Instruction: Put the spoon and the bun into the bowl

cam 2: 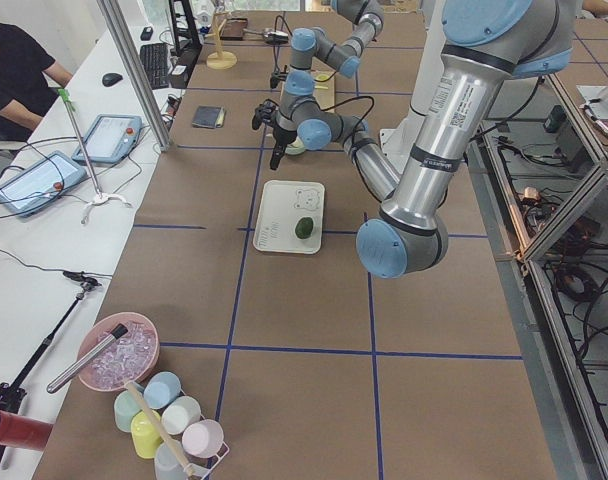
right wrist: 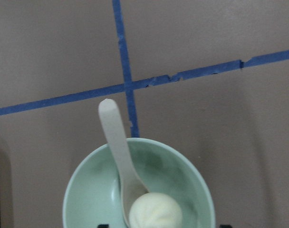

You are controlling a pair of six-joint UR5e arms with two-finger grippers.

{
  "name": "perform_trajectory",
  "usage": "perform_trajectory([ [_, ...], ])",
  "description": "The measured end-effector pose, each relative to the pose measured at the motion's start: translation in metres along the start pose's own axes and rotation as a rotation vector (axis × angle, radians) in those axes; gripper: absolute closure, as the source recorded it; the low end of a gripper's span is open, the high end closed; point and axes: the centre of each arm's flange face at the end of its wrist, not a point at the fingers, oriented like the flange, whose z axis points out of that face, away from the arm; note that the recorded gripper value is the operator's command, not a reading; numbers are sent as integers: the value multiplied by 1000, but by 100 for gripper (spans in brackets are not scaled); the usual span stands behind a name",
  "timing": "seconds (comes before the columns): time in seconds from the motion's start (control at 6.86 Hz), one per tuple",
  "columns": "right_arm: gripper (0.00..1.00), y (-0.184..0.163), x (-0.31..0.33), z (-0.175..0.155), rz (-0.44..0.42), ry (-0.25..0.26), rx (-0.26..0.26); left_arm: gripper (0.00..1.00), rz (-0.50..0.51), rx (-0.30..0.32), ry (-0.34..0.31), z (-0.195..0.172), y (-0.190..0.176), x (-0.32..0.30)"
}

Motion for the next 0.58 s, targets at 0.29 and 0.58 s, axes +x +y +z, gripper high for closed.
perform_trajectory([
  [0.29,0,-56,105,-56,-41,-15,-50,1,76,28,-54,-16,-13,-56],
  [0.58,0,-105,241,-115,-121,-12,-66,1,181,22,-89,-45,-28,-133],
])
